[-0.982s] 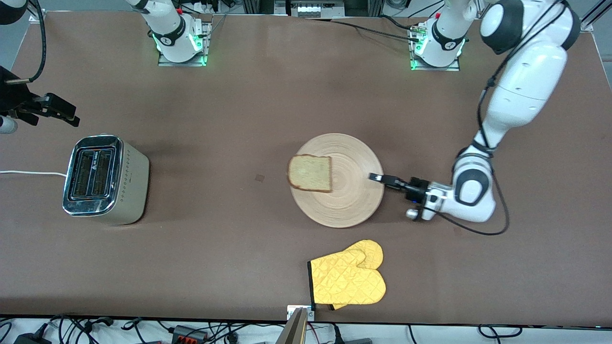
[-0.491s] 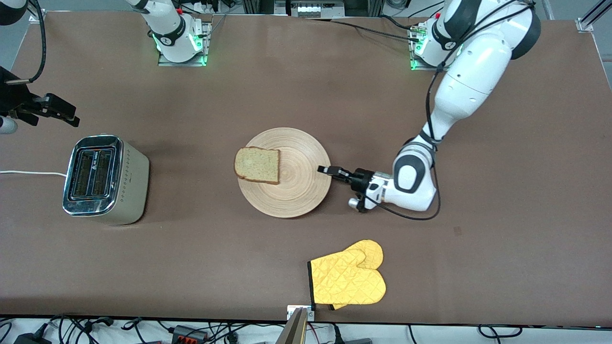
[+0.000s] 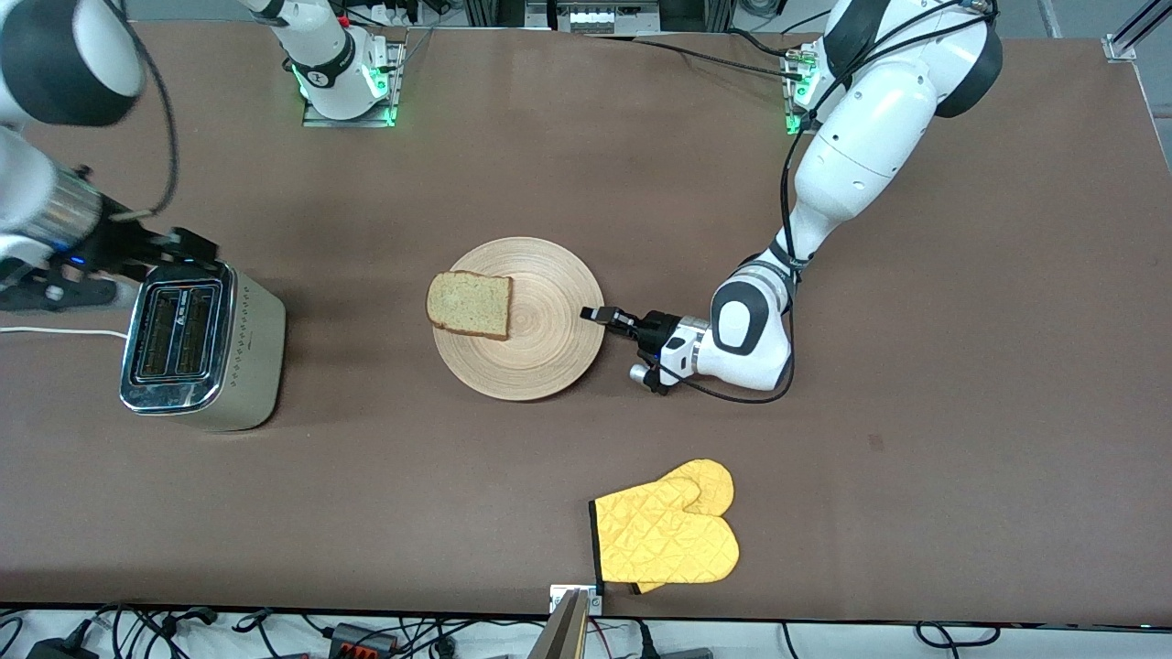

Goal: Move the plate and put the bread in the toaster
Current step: 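Withdraw the left gripper while the right gripper reaches the bread slice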

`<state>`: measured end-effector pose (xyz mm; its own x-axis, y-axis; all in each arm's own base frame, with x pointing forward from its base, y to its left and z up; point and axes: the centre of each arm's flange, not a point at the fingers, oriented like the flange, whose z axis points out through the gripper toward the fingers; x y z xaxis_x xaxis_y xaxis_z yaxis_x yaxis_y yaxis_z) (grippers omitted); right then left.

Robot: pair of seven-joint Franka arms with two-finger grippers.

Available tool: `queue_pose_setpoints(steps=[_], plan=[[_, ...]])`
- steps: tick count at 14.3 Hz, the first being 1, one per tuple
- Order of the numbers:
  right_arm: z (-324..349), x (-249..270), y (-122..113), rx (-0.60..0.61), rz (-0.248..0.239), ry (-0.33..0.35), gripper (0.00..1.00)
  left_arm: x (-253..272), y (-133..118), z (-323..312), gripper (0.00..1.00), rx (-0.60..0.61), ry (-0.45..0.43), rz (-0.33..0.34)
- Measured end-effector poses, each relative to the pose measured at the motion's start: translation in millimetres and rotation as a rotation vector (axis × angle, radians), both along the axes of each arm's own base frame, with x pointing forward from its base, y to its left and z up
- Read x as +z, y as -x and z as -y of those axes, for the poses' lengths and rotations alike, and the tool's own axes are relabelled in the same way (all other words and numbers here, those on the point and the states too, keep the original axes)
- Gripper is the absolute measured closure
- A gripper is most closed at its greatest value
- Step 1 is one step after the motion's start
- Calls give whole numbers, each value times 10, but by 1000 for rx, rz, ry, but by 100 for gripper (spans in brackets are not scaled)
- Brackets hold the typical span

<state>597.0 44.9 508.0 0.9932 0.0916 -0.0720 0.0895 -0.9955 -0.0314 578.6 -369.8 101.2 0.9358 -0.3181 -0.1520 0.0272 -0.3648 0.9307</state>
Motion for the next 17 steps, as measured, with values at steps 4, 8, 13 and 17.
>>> queue_pose_setpoints(steps=[4, 8, 13, 17], plan=[[-414, -565, -184, 48, -32, -19, 0, -18, -48, -56, 81, 5, -10, 9], [-886, -1062, -194, 47, -110, -54, 16, -18, -150, -209, 71, -13, -42, 42], [-1209, -1694, -176, -34, -228, -152, 20, 331, -618, -1308, 68, -138, -92, 101], [-1514, -2247, -146, -74, -275, -184, 20, 862, -801, -2417, 67, -196, -104, 87]])
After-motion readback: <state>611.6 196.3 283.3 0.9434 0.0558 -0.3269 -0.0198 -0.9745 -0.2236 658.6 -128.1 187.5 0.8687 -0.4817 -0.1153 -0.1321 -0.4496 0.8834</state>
